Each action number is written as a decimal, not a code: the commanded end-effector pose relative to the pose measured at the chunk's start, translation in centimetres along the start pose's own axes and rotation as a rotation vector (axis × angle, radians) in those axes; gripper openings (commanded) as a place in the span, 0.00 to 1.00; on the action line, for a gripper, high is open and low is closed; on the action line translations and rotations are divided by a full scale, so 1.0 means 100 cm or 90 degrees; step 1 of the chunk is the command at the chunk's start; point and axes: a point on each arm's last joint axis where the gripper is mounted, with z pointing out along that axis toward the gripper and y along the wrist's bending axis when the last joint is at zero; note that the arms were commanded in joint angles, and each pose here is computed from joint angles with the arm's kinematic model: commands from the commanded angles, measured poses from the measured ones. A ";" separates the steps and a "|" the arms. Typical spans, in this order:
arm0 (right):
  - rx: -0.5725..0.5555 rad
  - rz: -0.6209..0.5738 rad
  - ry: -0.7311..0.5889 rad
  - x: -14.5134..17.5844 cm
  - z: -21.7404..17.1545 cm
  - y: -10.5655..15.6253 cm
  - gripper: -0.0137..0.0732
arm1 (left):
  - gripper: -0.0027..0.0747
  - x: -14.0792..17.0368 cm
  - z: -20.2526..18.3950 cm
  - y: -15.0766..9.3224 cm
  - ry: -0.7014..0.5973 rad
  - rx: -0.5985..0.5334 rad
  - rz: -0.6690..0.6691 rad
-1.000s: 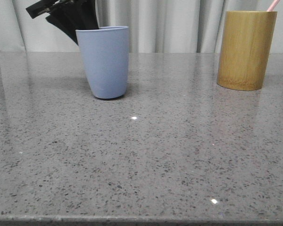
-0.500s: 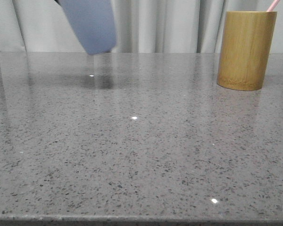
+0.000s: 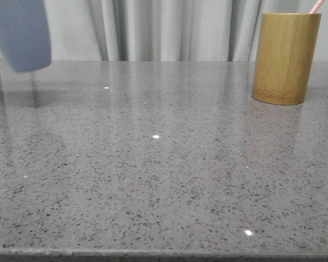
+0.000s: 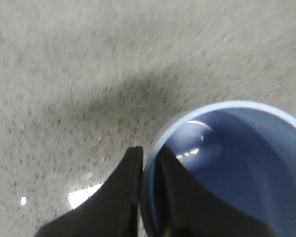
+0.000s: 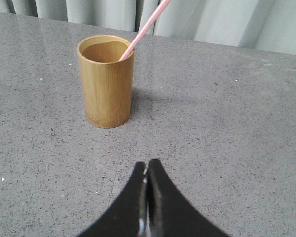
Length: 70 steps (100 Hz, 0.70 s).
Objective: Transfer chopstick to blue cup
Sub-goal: 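Carry the blue cup with the left gripper back toward its starting spot, then set the blue cup down and open the left gripper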
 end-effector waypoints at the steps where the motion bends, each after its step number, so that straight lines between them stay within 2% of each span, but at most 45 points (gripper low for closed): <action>1: 0.007 -0.007 -0.065 -0.014 -0.003 -0.001 0.08 | 0.01 0.009 -0.018 0.006 -0.015 -0.004 -0.024; 15: 0.007 -0.007 -0.065 -0.014 -0.003 -0.001 0.08 | 0.01 0.017 -0.011 0.026 0.004 -0.016 -0.061; 29: 0.007 -0.007 -0.065 -0.014 -0.003 -0.001 0.08 | 0.01 0.017 -0.014 0.041 -0.014 -0.030 -0.085; 70: 0.007 -0.007 -0.067 -0.014 -0.003 -0.001 0.08 | 0.01 0.013 -0.016 0.048 -0.048 -0.066 -0.078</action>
